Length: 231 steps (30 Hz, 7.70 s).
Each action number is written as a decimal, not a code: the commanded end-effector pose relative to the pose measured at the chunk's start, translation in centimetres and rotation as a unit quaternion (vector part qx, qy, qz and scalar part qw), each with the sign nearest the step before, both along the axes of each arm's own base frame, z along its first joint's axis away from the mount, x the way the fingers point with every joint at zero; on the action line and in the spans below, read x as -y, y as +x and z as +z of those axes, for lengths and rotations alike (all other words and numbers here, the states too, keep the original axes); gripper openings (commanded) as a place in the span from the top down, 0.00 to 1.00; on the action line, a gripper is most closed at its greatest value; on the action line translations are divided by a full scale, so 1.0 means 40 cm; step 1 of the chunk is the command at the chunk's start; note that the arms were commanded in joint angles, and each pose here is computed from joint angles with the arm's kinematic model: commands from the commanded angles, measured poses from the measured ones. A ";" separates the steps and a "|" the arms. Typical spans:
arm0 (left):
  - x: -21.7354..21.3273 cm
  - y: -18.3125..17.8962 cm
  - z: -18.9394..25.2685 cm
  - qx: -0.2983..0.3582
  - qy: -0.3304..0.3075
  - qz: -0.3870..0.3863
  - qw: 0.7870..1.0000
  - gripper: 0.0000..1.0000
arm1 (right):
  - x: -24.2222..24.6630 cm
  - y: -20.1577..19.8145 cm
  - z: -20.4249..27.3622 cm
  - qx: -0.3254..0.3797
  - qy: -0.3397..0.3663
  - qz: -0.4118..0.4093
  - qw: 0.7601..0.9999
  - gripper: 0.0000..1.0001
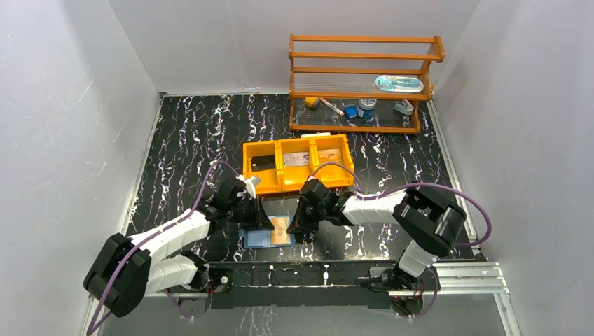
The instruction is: Take the credit cards out of the card holder
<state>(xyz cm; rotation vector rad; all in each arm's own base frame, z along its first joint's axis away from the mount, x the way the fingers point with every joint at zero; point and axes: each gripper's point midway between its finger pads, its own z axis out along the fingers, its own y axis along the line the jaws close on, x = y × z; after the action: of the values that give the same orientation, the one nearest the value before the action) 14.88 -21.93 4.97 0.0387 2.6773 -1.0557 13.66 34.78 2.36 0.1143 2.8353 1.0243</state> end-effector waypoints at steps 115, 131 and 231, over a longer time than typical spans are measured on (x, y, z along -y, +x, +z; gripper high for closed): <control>-0.073 0.016 -0.035 0.030 0.137 0.064 0.988 0.90 | -0.008 0.071 0.142 0.109 -0.128 0.038 0.985 0.75; -0.069 0.022 -0.014 0.045 0.124 0.066 0.989 0.85 | -0.014 0.083 0.168 0.134 -0.121 0.022 0.983 0.87; -0.026 0.092 -0.025 0.018 -0.048 0.136 0.989 1.00 | -0.056 -0.060 -0.064 -0.017 -0.017 0.070 0.997 0.97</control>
<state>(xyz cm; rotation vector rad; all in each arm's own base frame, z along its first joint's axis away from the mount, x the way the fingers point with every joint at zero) 16.78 -19.92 1.75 -0.4305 2.5736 -1.0915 16.15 36.94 2.35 0.0436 2.7808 1.0058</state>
